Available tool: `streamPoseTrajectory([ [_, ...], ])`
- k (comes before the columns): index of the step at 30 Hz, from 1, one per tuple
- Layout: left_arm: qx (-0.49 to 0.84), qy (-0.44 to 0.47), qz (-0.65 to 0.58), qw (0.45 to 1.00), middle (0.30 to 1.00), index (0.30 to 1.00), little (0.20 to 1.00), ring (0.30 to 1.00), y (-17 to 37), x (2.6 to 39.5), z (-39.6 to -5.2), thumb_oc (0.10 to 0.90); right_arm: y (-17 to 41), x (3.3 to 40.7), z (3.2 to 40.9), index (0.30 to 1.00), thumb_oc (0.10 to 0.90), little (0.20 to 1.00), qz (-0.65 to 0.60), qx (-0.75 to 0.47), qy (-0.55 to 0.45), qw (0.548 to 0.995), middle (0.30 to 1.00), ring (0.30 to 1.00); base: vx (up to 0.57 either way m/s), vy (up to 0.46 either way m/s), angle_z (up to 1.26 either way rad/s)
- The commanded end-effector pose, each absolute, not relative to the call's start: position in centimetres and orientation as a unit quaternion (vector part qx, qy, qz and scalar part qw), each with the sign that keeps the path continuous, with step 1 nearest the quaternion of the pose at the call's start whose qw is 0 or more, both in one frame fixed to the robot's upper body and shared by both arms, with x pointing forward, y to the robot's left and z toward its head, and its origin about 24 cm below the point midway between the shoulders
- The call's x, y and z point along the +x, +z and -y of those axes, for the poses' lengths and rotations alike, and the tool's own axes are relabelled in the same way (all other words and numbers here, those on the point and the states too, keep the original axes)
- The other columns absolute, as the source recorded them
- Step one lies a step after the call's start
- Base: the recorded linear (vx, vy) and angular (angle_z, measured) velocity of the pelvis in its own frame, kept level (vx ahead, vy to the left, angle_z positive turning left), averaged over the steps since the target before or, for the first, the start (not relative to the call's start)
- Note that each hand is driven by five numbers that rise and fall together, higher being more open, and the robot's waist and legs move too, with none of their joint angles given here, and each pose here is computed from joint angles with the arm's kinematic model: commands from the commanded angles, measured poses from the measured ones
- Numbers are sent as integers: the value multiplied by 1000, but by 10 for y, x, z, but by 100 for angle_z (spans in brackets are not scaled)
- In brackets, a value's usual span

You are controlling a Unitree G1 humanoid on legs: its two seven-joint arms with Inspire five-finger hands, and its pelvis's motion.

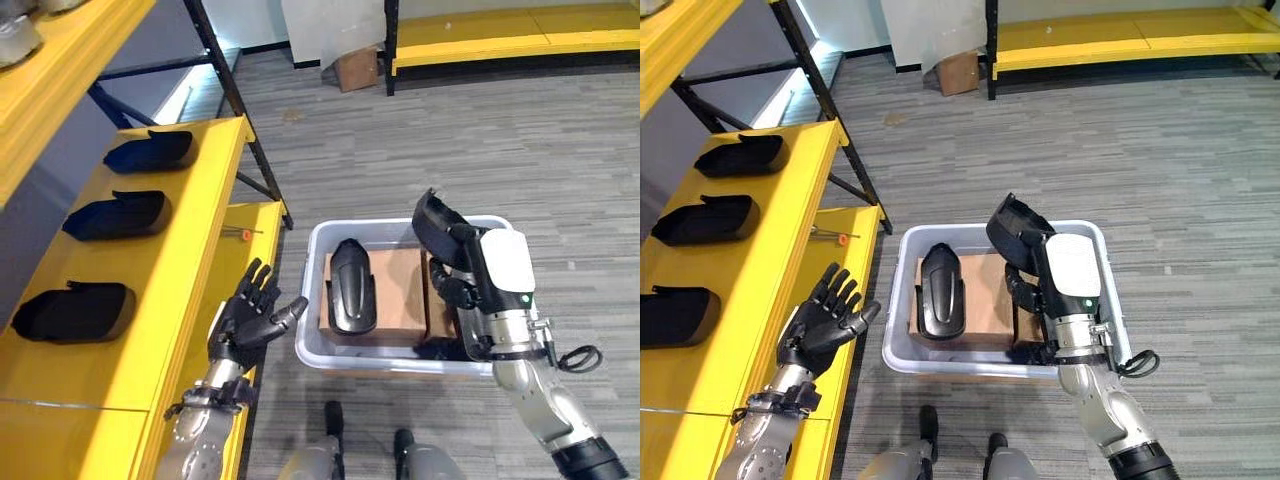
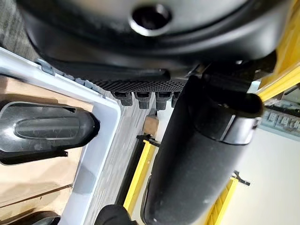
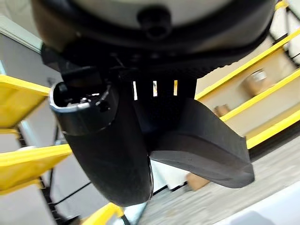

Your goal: Move parts from the plastic box to the shelf.

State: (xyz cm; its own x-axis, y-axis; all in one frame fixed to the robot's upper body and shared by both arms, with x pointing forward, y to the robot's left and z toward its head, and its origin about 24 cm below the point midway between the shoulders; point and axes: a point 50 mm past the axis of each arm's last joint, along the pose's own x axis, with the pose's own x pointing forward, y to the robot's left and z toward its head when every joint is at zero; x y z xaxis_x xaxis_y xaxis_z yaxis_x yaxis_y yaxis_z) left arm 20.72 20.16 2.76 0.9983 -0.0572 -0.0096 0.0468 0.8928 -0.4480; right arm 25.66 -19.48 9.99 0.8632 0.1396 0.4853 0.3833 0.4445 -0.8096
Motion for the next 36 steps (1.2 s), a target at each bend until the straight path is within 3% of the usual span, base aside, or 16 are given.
streamPoseTrajectory([
  [1, -207, -74, 106, 970, 1000, 1000, 1000, 1000, 69, 217, -204, 900, 149, 257, 171, 300, 400, 300, 391, -467, -85, 789, 300, 300, -62, -41, 23],
  [6, -153, -181, 82, 968, 1000, 1000, 1000, 1000, 66, 220, -185, 900, 153, 256, 174, 300, 400, 300, 395, -463, -103, 787, 300, 300, -98, 7, 84],
  [10, -103, -325, 88, 936, 1000, 1000, 1000, 1000, 80, 219, -161, 900, 161, 252, 180, 300, 400, 300, 415, -463, -95, 777, 300, 300, -87, 101, 77],
  [12, -100, -338, 88, 932, 1000, 1000, 1000, 1000, 82, 219, -159, 900, 163, 250, 180, 300, 400, 300, 420, -465, -90, 774, 300, 300, -36, 102, 47],
  [23, -67, -274, 142, 949, 1000, 1000, 1000, 1000, 102, 225, -164, 900, 175, 244, 178, 300, 400, 300, 458, -462, -77, 755, 300, 300, -144, 187, 50],
  [27, -60, -242, 145, 957, 1000, 1000, 1000, 1000, 101, 222, -173, 900, 176, 245, 176, 300, 400, 300, 454, -450, -74, 766, 300, 300, -143, 125, 28],
  [36, -47, -172, 205, 962, 1000, 1000, 1000, 1000, 112, 212, -194, 900, 187, 228, 159, 300, 400, 300, 522, -427, -36, 738, 300, 300, -167, 137, 20],
])
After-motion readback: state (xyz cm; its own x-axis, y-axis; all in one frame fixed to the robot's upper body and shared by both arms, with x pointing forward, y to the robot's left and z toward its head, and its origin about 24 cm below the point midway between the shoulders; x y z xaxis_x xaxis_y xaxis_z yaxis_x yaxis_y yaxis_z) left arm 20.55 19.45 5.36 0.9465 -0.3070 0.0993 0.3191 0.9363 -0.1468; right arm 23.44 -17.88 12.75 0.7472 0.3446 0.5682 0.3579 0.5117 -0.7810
